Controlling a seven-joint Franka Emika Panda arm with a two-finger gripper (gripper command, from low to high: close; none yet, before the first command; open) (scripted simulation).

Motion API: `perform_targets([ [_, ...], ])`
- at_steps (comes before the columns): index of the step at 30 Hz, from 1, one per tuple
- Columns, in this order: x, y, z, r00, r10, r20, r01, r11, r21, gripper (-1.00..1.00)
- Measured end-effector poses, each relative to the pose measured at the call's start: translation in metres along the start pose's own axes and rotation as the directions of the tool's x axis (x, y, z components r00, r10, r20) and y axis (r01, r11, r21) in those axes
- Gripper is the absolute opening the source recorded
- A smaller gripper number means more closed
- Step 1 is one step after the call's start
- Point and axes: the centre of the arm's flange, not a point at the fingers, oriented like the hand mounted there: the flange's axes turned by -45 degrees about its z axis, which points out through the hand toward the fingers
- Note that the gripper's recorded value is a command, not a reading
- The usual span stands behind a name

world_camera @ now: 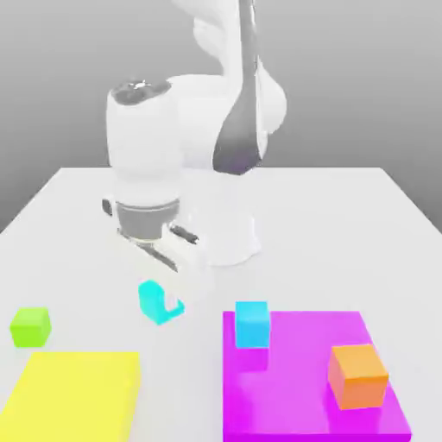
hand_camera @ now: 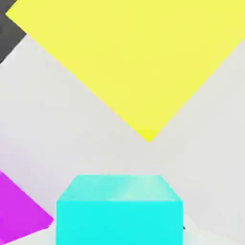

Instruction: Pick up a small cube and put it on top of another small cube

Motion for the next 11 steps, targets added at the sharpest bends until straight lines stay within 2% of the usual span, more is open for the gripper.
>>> perform_targets([
  [3, -0.043, -0.037, -0.019, 0.999, -0.051, -0.003, 0.051, 0.999, -0.011, -1.0],
  [7, -0.05, -0.043, 0.019, 0.998, -0.06, -0.006, 0.06, 0.998, -0.016, -1.0],
  [8, -0.051, -0.043, 0.029, 0.998, -0.061, -0.005, 0.061, 0.998, -0.015, 1.0],
  [11, -0.051, -0.043, 0.029, 0.998, -0.061, -0.005, 0.061, 0.998, -0.015, 1.0],
])
